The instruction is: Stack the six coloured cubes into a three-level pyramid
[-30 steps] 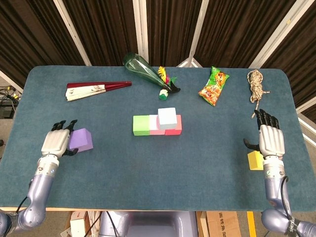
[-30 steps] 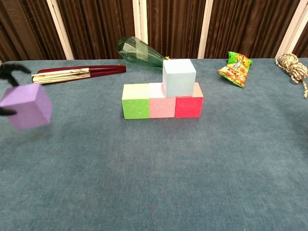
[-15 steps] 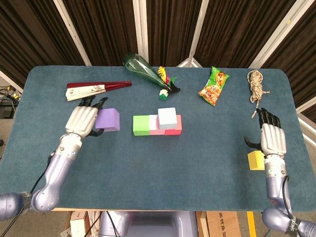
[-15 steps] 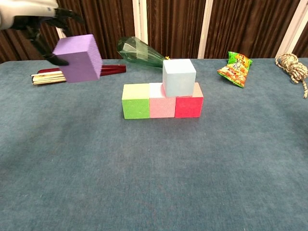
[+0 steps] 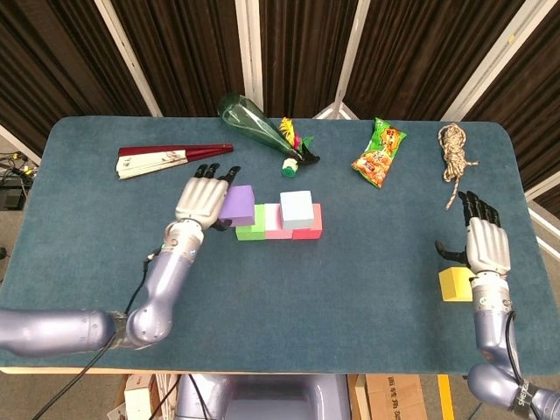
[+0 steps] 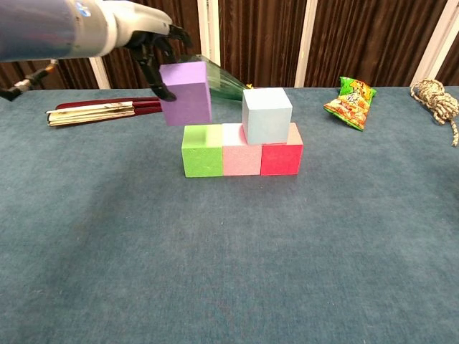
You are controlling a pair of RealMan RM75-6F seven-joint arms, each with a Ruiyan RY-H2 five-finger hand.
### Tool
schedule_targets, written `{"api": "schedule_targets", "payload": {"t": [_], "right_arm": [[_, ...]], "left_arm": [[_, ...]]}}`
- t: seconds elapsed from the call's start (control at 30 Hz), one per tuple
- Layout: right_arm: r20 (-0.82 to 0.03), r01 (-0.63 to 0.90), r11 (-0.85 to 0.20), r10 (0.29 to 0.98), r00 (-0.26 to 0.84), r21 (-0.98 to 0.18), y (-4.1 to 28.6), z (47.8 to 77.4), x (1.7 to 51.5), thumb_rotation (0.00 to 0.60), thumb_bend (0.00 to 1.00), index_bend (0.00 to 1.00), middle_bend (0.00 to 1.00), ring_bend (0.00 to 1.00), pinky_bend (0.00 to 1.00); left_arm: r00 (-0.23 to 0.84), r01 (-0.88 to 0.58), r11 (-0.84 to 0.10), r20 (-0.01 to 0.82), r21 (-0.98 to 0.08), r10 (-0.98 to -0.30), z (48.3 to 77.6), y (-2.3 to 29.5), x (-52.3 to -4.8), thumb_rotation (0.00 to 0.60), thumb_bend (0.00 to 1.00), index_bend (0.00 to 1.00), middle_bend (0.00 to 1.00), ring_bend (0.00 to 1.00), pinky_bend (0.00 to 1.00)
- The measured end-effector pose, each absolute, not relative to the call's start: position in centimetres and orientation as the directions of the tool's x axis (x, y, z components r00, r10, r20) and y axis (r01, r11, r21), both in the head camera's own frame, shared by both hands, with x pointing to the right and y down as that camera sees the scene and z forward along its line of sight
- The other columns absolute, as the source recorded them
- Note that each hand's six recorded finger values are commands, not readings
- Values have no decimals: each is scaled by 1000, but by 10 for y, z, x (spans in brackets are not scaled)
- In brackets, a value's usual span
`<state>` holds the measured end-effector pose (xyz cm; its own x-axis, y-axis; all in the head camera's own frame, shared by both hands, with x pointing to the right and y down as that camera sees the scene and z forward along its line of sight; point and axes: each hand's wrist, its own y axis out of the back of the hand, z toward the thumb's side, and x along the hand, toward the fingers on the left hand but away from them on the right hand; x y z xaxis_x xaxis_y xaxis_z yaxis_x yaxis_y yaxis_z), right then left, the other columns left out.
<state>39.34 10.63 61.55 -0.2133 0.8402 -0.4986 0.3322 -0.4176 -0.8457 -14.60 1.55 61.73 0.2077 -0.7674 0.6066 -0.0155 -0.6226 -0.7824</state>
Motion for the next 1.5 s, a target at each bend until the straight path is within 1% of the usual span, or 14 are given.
{"api": "schedule_targets", "payload": {"t": [0.33, 1.2, 1.5], "right_arm": [[-509, 355, -419, 834, -215, -836, 106, 617, 394, 600, 307, 0, 0, 0, 0], [-518, 374, -418, 825, -227, -828, 105, 619, 398, 600, 307, 0, 0, 0, 0], [-527, 378, -425, 819, -228, -823, 106, 621, 399, 600, 308, 0, 0, 0, 0]], "left_arm": [[204, 13, -634, 623, -773, -755, 633, 17, -118, 600, 362, 7, 345, 51, 26], [203, 13, -653, 641, -758, -740, 654, 19, -92, 600, 363, 7, 353, 51, 26], [209, 12, -653, 640, -758, -739, 657, 18, -84, 600, 363, 7, 355, 51, 26]]}}
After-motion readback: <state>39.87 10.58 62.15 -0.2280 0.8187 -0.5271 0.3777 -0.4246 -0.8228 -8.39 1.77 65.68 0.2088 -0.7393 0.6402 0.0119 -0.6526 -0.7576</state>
